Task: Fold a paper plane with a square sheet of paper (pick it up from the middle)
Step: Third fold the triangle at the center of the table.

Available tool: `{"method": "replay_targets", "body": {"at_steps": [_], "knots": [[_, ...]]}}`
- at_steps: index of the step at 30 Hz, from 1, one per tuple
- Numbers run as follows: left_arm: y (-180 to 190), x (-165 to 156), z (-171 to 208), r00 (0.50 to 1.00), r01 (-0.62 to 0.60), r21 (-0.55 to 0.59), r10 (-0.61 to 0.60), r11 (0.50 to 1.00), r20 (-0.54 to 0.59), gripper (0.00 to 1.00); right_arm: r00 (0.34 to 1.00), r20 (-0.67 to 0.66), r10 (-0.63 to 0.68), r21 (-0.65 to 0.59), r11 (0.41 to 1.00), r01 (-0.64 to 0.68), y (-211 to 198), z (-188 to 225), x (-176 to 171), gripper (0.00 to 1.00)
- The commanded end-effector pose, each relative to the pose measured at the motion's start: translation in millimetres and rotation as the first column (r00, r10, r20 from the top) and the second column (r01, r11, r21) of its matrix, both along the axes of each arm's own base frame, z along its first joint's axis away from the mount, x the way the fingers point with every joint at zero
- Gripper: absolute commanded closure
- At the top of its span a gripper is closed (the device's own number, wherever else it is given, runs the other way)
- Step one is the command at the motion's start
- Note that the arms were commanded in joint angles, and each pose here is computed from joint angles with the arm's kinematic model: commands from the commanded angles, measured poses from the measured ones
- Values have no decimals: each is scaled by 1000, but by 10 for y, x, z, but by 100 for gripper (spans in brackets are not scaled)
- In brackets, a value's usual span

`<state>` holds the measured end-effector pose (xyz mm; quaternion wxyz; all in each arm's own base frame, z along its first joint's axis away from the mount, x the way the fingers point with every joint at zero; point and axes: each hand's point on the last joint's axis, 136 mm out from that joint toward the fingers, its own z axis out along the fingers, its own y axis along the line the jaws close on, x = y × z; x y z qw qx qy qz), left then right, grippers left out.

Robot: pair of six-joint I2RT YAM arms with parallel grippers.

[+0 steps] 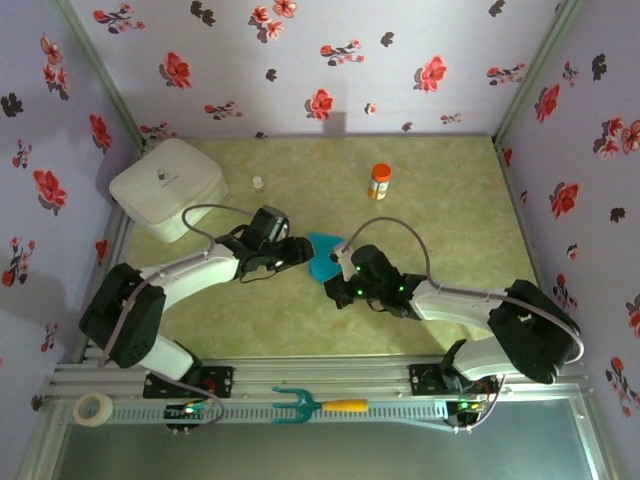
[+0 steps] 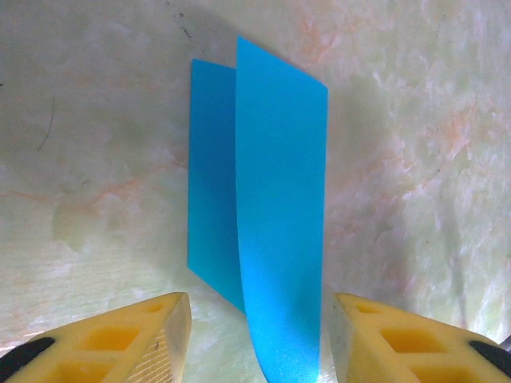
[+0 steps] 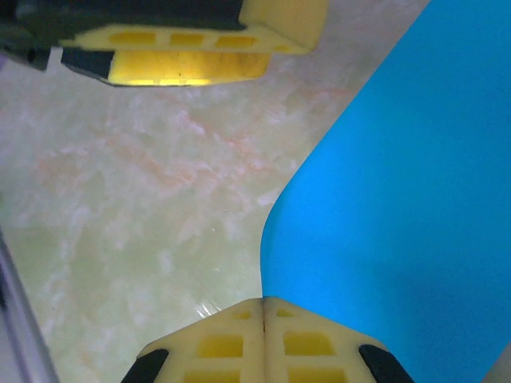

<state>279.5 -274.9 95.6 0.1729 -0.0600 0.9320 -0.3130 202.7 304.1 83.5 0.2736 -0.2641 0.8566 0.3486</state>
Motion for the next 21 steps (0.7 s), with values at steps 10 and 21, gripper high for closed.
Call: {"method": "replay_targets", "body": {"at_steps": [10, 21], "knots": [[-142, 107, 247, 996, 69, -40, -67, 997, 61, 70, 981, -160, 112, 83, 992, -99, 123, 63, -199, 100], [-504, 227, 82, 978, 208, -61, -207, 976, 13, 88, 987, -98, 128, 78, 990, -121, 48, 17, -237, 100]]}}
